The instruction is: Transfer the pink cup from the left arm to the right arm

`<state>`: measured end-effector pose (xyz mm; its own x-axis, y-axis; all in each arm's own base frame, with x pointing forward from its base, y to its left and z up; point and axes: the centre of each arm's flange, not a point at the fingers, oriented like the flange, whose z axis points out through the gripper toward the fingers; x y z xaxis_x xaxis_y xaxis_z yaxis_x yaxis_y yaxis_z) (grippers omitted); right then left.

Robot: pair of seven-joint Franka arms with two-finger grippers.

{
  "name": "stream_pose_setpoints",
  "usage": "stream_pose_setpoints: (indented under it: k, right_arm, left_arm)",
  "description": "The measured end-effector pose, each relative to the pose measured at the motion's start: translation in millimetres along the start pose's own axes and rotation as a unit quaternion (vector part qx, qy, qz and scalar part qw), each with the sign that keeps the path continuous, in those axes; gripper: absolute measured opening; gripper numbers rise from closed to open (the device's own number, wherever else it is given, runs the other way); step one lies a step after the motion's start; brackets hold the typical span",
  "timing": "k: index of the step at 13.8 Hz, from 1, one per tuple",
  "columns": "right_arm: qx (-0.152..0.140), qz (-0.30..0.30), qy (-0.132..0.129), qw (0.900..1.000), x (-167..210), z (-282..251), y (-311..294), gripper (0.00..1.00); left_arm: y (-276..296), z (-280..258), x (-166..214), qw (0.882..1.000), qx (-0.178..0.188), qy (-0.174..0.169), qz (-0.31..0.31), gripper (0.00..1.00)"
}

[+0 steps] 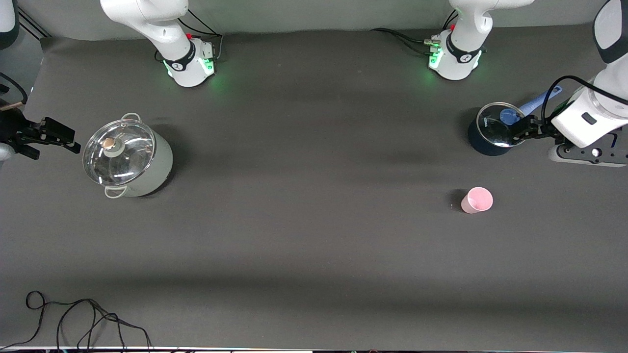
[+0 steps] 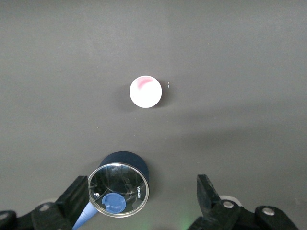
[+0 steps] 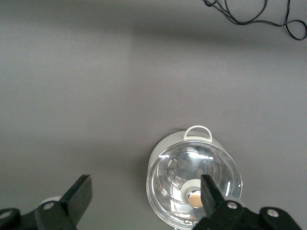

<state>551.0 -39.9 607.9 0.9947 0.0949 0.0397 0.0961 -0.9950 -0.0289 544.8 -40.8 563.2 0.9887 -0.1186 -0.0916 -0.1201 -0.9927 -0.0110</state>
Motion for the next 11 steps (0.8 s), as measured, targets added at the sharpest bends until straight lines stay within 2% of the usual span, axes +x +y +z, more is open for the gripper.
stream_pose_setpoints:
  k: [11]
  right_arm:
    - [-0.008,-0.001,-0.002,1.0,0.2,0.9,1.0,1.0]
  left_arm:
    - [-0.9,0.2,-0.1,1.0,0.0,0.0,-0.001,1.0]
